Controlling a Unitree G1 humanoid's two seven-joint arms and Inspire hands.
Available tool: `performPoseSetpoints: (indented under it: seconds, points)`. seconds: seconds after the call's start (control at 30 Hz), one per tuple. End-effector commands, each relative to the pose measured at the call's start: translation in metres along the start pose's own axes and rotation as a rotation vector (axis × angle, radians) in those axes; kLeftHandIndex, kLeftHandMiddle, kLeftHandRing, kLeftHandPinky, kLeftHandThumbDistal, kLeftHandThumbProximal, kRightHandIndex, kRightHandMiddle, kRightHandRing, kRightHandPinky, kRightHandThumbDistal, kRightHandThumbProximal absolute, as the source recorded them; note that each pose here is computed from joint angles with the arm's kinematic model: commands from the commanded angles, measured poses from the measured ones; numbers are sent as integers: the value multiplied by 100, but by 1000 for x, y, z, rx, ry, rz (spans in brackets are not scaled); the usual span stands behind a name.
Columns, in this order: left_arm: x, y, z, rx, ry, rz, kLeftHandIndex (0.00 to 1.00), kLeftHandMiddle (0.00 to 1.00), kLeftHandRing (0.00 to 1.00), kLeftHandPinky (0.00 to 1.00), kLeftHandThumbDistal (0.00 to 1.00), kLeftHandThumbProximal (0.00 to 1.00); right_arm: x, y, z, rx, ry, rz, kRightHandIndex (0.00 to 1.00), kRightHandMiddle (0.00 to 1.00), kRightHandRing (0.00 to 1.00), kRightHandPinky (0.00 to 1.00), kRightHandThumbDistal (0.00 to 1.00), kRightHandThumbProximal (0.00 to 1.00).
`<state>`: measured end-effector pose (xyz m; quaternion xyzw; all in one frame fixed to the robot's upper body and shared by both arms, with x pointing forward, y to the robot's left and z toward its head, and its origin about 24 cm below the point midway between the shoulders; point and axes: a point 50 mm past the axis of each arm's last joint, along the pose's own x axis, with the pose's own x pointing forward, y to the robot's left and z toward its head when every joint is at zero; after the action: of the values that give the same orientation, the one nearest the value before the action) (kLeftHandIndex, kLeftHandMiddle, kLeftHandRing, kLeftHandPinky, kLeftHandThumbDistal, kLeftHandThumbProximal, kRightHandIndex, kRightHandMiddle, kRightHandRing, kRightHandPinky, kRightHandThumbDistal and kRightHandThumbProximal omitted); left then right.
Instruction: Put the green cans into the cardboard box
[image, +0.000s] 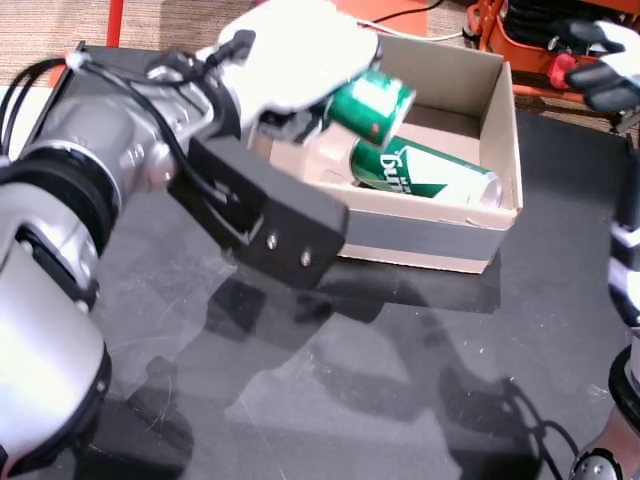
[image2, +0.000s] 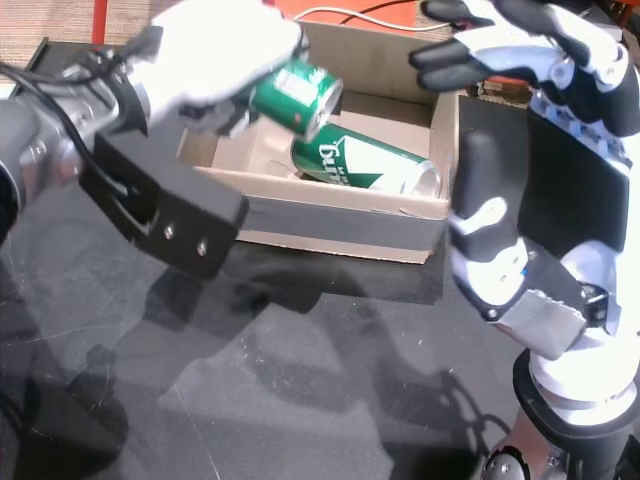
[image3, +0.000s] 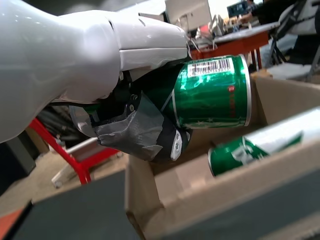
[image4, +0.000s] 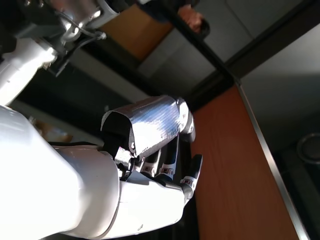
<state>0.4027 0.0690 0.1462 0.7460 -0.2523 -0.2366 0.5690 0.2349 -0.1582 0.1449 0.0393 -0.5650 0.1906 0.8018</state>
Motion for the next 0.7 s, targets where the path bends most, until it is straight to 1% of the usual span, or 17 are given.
performPoseSetpoints:
  seconds: [0.0,0.03,0.07,0.1,0.13,0.17,0.2,0.23,0.3,0.33,0.37,0.43,0.5,0.53,0.57,0.63,0.67]
  points:
    - [1,-6,6,-9,-15,-10,8,37,56,51,28,0,-1,3,2,43,4,-11,78,55,52,69,43,91]
    - [1,-7,8,-7,-20,-14,7,36,54,49,29,0,0,4,2,63,-4,-5,80,56,53,71,47,86]
    - [1,-8,9,-11,-23,-19,6,35,52,47,29,0,0,5,1,94,-4,0,80,56,54,71,47,81]
    - [1,-9,9,-32,-20,-28,6,35,52,46,25,0,0,5,0,122,-2,4,77,57,53,70,47,81]
    - [1,-11,9,-47,-14,-41,7,36,53,47,23,0,0,4,0,149,-6,10,76,57,53,70,44,74]
    - [1,-12,9,-62,-9,-52,8,38,56,49,21,0,-1,4,-1,165,-8,11,75,59,54,69,40,73]
    - [0,-14,10,-72,-6,-60,8,39,57,50,21,0,-1,4,-1,181,-5,11,74,59,54,68,34,77]
    - [0,-15,10,-77,-2,-71,10,41,59,53,20,0,-2,4,0,194,-1,4,76,59,53,67,28,79]
    - [0,-17,10,-96,3,-82,11,42,60,55,19,0,-2,5,1,172,-11,-23,73,55,50,66,16,100]
    - [-1,-18,10,-108,6,-86,11,42,61,57,19,0,-1,7,2,183,-10,-35,77,56,50,65,14,100]
    - [-1,-19,10,-125,10,-89,11,42,61,57,16,0,0,8,3,190,-4,-41,81,54,50,64,16,100]
    - [-1,-19,9,-158,20,-94,14,44,62,60,14,0,2,8,4,200,-1,-43,78,51,49,63,21,100]
    - [-1,-19,9,-179,27,-97,16,42,58,60,13,0,2,6,4,198,-7,-38,76,52,51,65,23,99]
    - [-1,-18,9,-189,29,-96,16,40,56,58,12,0,1,6,4,202,-6,-42,75,52,52,64,17,99]
    - [-1,-18,8,-211,32,-98,16,39,55,58,10,0,1,5,4,219,2,-45,77,53,52,65,15,98]
    - [0,-17,8,-257,41,-106,16,39,54,57,8,0,1,6,3,262,3,-30,83,56,55,69,10,100]
    - [0,-17,7,-272,45,-111,15,39,55,59,7,0,1,7,3,269,-1,-31,83,56,55,68,8,100]
